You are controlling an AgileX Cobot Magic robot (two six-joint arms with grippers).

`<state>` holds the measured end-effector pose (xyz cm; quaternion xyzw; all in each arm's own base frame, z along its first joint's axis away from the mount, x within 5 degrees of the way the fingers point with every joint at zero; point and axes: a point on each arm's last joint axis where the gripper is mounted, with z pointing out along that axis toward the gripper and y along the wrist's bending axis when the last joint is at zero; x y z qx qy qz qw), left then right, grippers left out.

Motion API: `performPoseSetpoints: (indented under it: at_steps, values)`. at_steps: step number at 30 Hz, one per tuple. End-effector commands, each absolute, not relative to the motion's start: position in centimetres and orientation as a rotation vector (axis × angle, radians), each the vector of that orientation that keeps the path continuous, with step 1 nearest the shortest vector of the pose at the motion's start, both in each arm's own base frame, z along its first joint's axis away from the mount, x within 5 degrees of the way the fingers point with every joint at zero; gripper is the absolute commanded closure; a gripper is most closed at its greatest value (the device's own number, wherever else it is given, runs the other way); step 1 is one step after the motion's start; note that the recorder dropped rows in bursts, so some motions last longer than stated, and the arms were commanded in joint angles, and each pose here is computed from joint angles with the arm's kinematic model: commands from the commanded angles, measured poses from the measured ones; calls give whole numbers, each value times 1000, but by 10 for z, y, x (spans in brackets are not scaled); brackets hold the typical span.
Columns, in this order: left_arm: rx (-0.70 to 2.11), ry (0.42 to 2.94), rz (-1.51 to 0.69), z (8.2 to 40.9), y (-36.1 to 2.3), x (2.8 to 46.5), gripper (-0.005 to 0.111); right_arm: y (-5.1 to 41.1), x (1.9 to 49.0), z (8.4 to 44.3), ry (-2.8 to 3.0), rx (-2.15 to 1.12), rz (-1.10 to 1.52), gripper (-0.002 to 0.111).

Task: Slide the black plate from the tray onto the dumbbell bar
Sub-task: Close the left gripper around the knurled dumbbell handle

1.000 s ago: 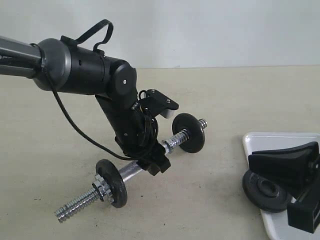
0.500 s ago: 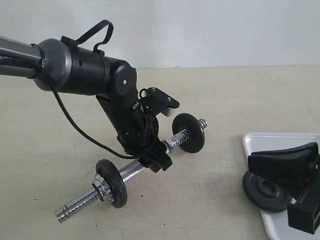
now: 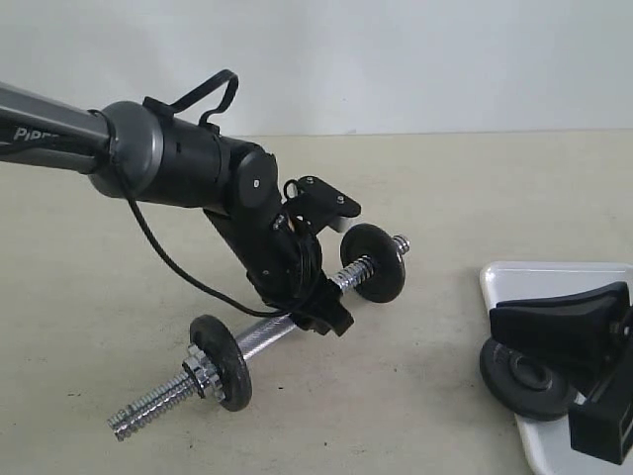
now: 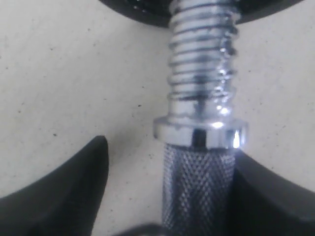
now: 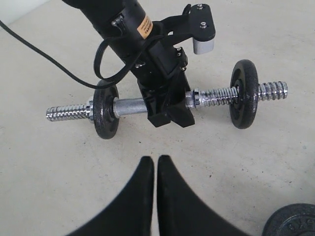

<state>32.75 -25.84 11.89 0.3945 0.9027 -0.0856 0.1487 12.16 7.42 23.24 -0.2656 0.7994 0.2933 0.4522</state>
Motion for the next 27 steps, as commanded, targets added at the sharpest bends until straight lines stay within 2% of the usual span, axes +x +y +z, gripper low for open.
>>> performPoseSetpoints:
  at_steps: [1,17,23,27]
  values:
    - [1109,2575,-264,120,-262,329,53,74,122,234,1971,-658,722,108]
    - [1101,2540,-261,117,-262,330,54,74,122,234,1969,-662,719,108]
    - [1094,2554,-257,109,-258,325,60,74,122,234,1969,-662,719,108]
    - [1090,2550,-255,107,-257,325,60,74,123,234,1970,-657,712,108]
